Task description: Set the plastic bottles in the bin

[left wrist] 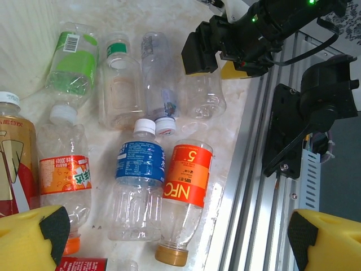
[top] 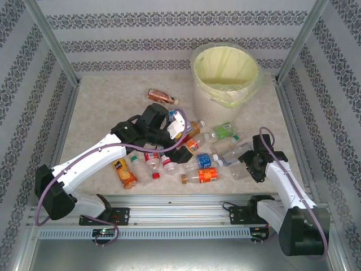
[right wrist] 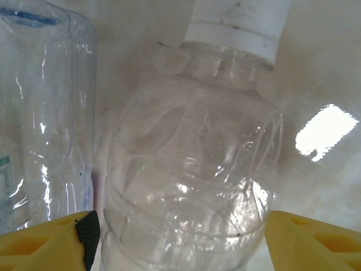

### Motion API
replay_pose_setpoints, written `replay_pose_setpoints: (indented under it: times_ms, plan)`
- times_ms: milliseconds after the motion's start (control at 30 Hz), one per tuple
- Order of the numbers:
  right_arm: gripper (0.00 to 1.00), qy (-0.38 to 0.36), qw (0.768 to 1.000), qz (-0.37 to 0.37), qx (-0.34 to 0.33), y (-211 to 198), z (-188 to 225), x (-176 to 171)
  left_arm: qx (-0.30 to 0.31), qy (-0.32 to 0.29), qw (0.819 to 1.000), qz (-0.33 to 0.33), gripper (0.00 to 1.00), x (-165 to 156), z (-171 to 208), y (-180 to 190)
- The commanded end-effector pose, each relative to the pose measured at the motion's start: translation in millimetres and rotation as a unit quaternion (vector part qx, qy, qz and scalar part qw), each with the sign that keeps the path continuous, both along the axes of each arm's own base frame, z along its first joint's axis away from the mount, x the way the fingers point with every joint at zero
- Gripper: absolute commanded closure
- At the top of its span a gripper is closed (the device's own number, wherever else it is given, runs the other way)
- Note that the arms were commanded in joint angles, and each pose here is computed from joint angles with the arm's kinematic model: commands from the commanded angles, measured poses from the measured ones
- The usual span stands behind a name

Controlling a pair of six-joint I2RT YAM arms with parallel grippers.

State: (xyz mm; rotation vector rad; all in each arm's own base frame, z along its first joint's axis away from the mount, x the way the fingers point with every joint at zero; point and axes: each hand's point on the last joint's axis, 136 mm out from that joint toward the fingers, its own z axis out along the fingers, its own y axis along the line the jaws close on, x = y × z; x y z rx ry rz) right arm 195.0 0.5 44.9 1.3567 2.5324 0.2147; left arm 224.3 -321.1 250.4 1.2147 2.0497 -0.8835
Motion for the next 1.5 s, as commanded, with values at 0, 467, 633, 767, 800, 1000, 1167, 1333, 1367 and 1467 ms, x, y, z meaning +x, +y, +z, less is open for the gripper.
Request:
replay_pose_setpoints:
  times_ms: [0, 467, 633, 767, 800, 1000, 1167, 1333, 1367, 1467]
  plan:
    - [0.23, -0.015, 1.000, -0.023, 0.005, -3, -6, 7, -0.009, -0.017, 1.000, -0.005, 0.00, -3, 6, -4]
    - [0.43, -0.057, 0.997, -0.024, -0.040, -25, -6, 26, -0.021, -0.031, 0.999, 0.012, 0.00, 0, 13, -1]
    - [0.48, -0.096, 0.989, -0.014, -0.115, -49, 36, 31, -0.055, -0.072, 0.995, 0.040, 0.00, 4, 30, 5]
    - [0.49, -0.149, 0.974, 0.003, -0.170, -62, 86, 41, -0.088, -0.102, 0.989, 0.068, 0.00, 7, 47, 13]
    - [0.50, -0.164, 0.970, 0.008, -0.180, -63, 99, 45, -0.093, -0.105, 0.987, 0.073, 0.00, 8, 49, 14]
    - [0.52, -0.271, 0.934, 0.037, -0.229, -64, 194, 73, -0.130, -0.105, 0.980, 0.108, 0.00, 16, 65, 22]
    - [0.52, -0.336, 0.895, 0.087, -0.281, -43, 276, 105, -0.140, -0.110, 0.975, 0.135, 0.00, 27, 72, 34]
    - [0.52, -0.383, 0.853, 0.142, -0.324, -12, 345, 142, -0.143, -0.123, 0.970, 0.152, 0.00, 32, 77, 43]
    - [0.52, -0.393, 0.846, 0.153, -0.327, -5, 356, 151, -0.143, -0.124, 0.970, 0.155, 0.00, 33, 77, 44]
    - [0.52, -0.417, 0.826, 0.188, -0.329, 19, 381, 177, -0.142, -0.122, 0.969, 0.160, 0.00, 36, 78, 46]
